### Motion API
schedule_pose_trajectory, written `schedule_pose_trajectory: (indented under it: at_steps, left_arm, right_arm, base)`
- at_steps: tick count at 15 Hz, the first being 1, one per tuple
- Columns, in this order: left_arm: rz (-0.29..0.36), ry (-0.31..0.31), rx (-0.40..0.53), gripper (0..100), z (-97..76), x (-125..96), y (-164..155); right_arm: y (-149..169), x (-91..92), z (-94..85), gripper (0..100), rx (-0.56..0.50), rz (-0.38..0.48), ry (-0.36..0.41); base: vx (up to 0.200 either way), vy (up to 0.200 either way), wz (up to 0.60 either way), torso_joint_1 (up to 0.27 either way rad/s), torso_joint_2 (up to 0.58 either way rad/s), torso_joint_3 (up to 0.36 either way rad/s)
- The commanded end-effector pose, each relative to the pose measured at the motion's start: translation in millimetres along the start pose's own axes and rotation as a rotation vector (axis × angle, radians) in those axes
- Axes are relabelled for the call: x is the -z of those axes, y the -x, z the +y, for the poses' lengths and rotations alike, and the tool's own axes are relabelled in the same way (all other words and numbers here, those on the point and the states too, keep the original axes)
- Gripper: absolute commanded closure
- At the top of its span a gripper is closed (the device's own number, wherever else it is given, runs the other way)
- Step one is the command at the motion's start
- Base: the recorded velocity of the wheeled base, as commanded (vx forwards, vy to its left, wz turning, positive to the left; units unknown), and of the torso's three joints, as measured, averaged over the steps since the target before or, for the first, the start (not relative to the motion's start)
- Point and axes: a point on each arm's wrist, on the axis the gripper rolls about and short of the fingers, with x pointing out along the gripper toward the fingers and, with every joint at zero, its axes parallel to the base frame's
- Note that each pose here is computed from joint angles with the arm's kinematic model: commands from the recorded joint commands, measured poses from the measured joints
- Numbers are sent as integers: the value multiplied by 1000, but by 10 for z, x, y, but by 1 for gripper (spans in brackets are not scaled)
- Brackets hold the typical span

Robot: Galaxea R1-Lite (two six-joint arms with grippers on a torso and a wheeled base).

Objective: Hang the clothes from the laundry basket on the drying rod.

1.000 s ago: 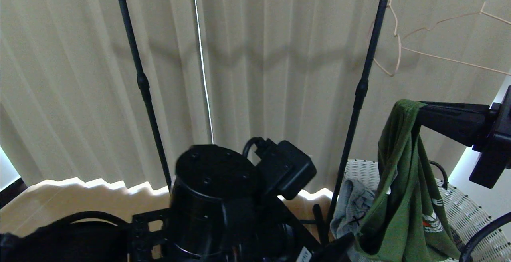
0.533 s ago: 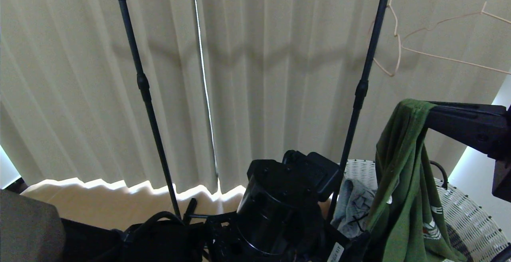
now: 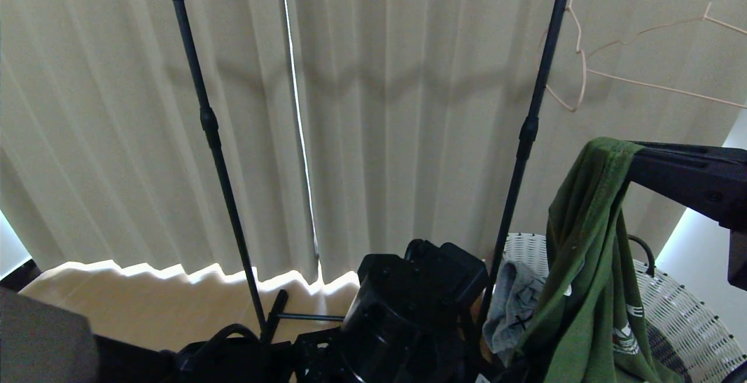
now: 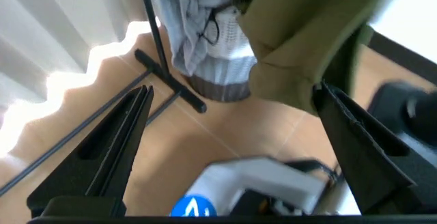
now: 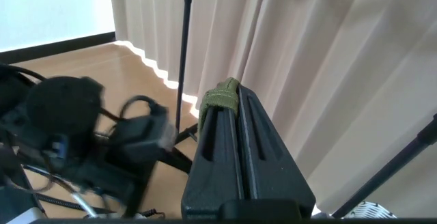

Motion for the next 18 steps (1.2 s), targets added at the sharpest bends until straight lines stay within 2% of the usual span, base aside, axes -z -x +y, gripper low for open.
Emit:
schedule_pose_trajectory:
  at_steps: [1,2,3,6,9,10,15,16,18]
  left_arm:
    - [-42,-3,27,0,-52,-72,259]
    - [-57,-1,28,0,-59,-109,249]
    - [-109,8,33,0,-85,-209,161]
    - [-160,23,17,0,-81,-194,-179]
    - [-124,25,-22,0,-17,-86,-358]
    - [-113,25,-60,0,33,-57,-368]
    - [-45,-15,-108,0,190,121,-167]
    - [-45,-23,-108,100,192,123,-135]
    - [-69,-47,-106,100,189,66,-58]
  right_arm:
    - [-5,10,1,100,-2,4,1]
    - [-5,10,1,100,-2,4,1]
    - [-4,5,1,100,-2,2,-1]
    - [0,-6,0,100,-1,-9,-9]
    - [4,-4,0,100,-1,-9,-9]
    - [9,-6,0,100,-1,-10,-9]
    - [4,-9,0,100,-1,-13,-9]
    - [-5,-5,0,100,0,-10,-9]
    - [-6,2,-4,100,3,-7,-8]
  base:
    - [0,0,0,0,0,0]
    - [0,0,0,0,0,0]
    - [0,0,0,0,0,0]
    - [0,0,0,0,0,0]
    - [0,0,0,0,0,0]
    - [0,0,0,0,0,0]
    - [0,0,0,0,0,0]
    - [0,0,0,0,0,0]
    - [0,0,0,0,0,0]
